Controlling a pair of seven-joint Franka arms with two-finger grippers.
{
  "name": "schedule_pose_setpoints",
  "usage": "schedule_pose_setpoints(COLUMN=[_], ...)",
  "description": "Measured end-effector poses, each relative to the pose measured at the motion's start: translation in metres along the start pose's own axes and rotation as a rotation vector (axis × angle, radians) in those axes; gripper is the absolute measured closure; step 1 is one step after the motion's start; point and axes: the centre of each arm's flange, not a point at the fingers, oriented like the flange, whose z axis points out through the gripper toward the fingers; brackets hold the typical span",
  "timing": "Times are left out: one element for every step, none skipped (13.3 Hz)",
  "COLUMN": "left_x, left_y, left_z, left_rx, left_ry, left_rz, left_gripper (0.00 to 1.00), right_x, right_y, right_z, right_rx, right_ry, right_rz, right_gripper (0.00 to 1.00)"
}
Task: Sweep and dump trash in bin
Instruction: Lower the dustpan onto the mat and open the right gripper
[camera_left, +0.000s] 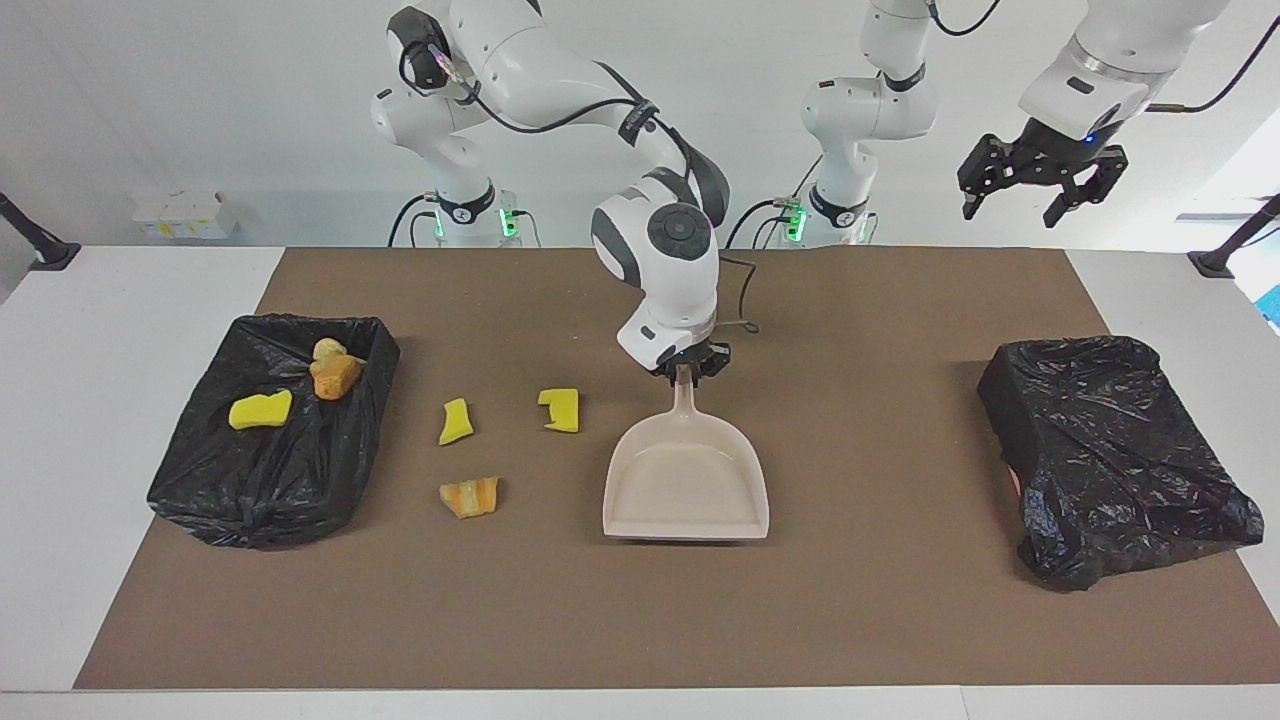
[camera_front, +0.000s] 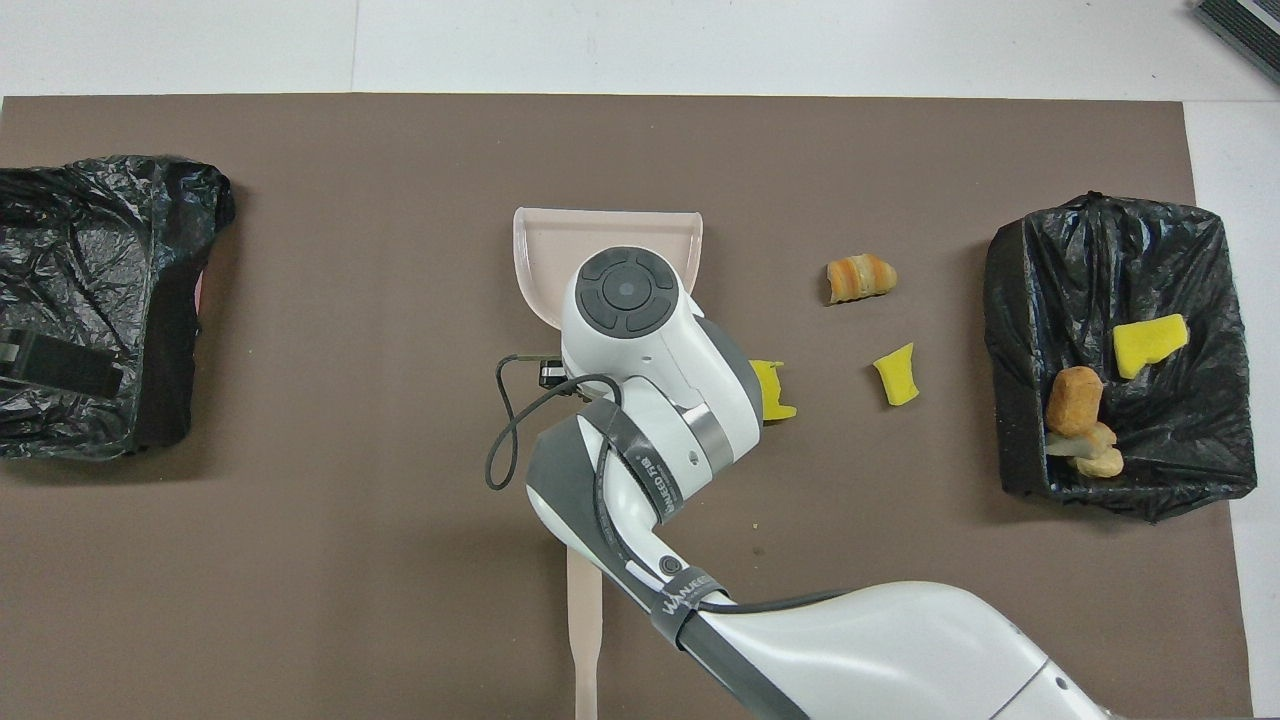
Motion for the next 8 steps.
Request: schedule_pose_setpoints(left_x=[0.000, -0.001, -0.001, -0.001, -0.001, -0.001, -0.001, -0.002], left_y=[0.000, 0.000, 0.000, 0.000, 0.000, 0.000, 0.000, 0.000], left_z=[0.000, -0.001, -0.001, -0.001, -0.002, -0.002, -0.002, -0.002], left_rx=[0.000, 0.000, 0.000, 0.000, 0.000, 0.000, 0.000, 0.000], left_ry=[0.001, 0.002, 0.002, 0.003, 0.003, 0.004, 0.004, 0.005], left_rz=[-0.001, 0.000, 0.000, -0.003, -0.012, -0.029, -0.043, -0.051], left_gripper=[0.00, 0.00, 0.00, 0.00, 0.00, 0.00, 0.00, 0.00], right_x=[0.000, -0.002, -0.004, -0.005, -0.006, -0.006, -0.005, -0.004], right_y=[-0.002, -0.006, -0.010, -0.012, -0.013, -0.013, -0.013, -0.012], right_z=[0.008, 0.015, 0.018, 0.018, 0.018, 0.018, 0.017, 0.014], right_rx=[-0.008, -0.011, -0.016, -0.018, -0.019, -0.021, -0.022, -0.024], right_ry=[0.002, 0.003, 0.008, 0.012, 0.013, 0.015, 0.018, 0.022], right_rz=[-0.007, -0.016, -0.026, -0.032, -0.034, -0.035, -0.036, -0.035], right_gripper=[0.68, 0.68, 0.68, 0.68, 0.68, 0.61, 0.52, 0.39])
